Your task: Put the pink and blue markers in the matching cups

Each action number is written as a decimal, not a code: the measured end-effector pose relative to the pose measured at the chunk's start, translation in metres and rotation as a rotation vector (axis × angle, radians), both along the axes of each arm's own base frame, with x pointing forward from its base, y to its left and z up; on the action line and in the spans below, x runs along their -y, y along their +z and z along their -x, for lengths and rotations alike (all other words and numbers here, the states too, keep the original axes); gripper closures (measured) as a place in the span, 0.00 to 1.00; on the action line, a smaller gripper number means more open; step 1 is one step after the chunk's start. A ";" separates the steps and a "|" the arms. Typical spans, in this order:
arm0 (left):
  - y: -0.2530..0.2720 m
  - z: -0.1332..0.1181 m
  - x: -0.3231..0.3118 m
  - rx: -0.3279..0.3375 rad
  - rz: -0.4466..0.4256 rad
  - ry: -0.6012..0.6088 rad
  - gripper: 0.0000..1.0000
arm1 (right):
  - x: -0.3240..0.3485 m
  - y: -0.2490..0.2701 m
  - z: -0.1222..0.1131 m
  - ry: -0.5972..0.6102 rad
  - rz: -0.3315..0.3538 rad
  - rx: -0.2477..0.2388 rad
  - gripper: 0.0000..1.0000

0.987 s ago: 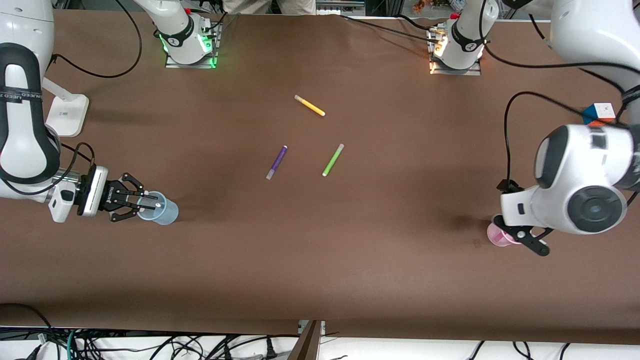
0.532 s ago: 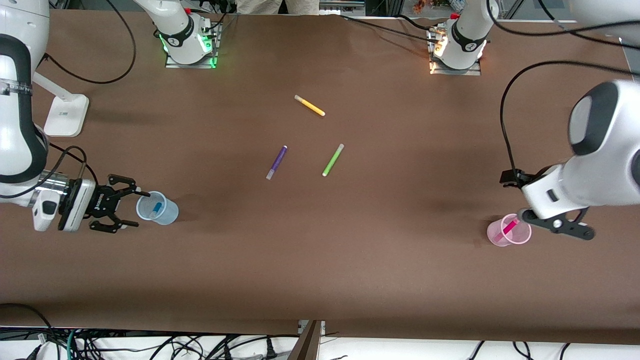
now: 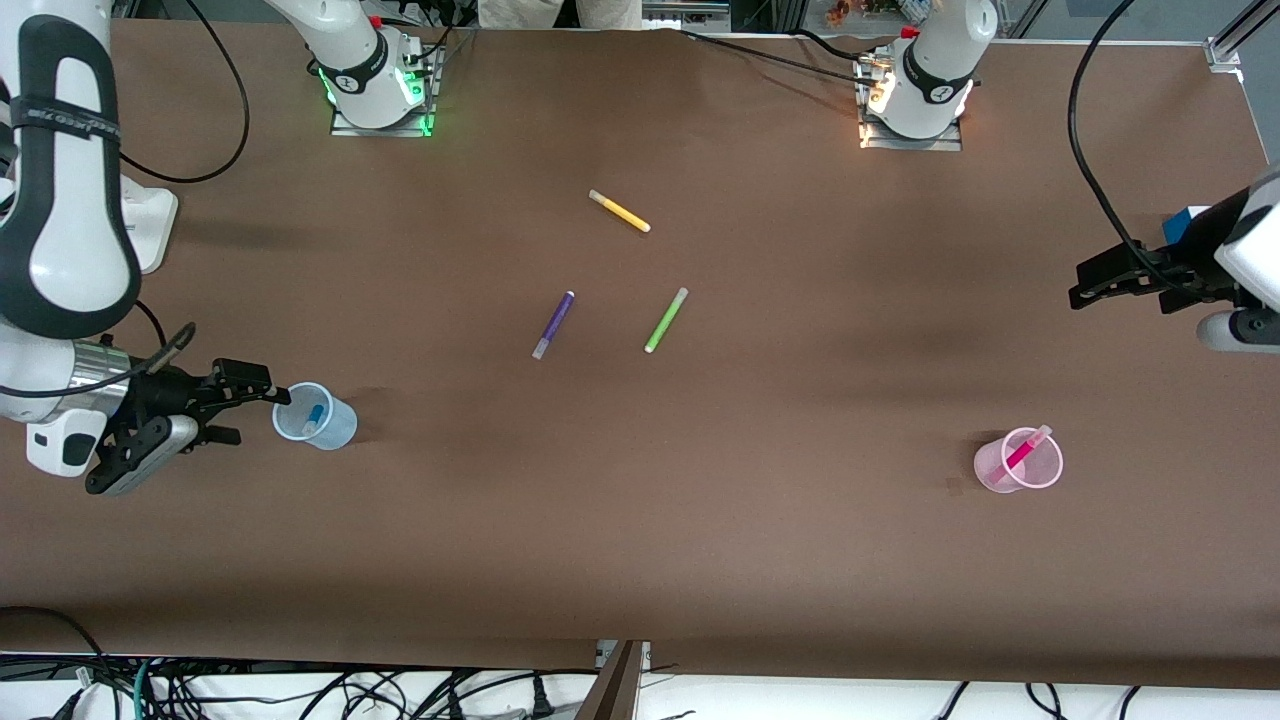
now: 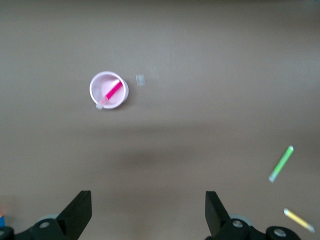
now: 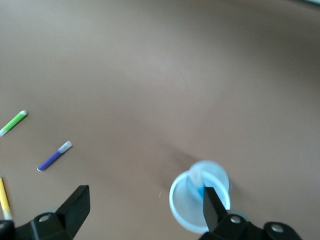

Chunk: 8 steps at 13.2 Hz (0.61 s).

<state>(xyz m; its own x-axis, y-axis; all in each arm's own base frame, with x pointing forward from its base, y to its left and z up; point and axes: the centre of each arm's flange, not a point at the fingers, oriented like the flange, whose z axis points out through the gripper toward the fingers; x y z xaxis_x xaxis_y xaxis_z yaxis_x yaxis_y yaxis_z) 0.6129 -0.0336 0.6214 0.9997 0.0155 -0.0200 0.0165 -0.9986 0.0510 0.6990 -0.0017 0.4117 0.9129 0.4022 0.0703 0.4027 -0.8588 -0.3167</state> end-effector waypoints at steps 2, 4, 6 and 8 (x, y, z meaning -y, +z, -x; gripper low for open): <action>-0.012 0.024 -0.001 0.017 -0.018 -0.003 0.00 | -0.003 0.010 0.004 -0.152 0.120 -0.081 0.00; -0.013 0.049 -0.003 0.000 -0.033 -0.044 0.00 | -0.011 0.029 0.015 -0.281 0.206 -0.152 0.00; -0.010 0.064 -0.001 -0.010 -0.038 -0.058 0.00 | -0.014 0.060 0.034 -0.366 0.274 -0.193 0.00; -0.008 0.067 -0.003 -0.009 -0.039 -0.056 0.00 | -0.009 0.098 0.059 -0.405 0.298 -0.191 0.00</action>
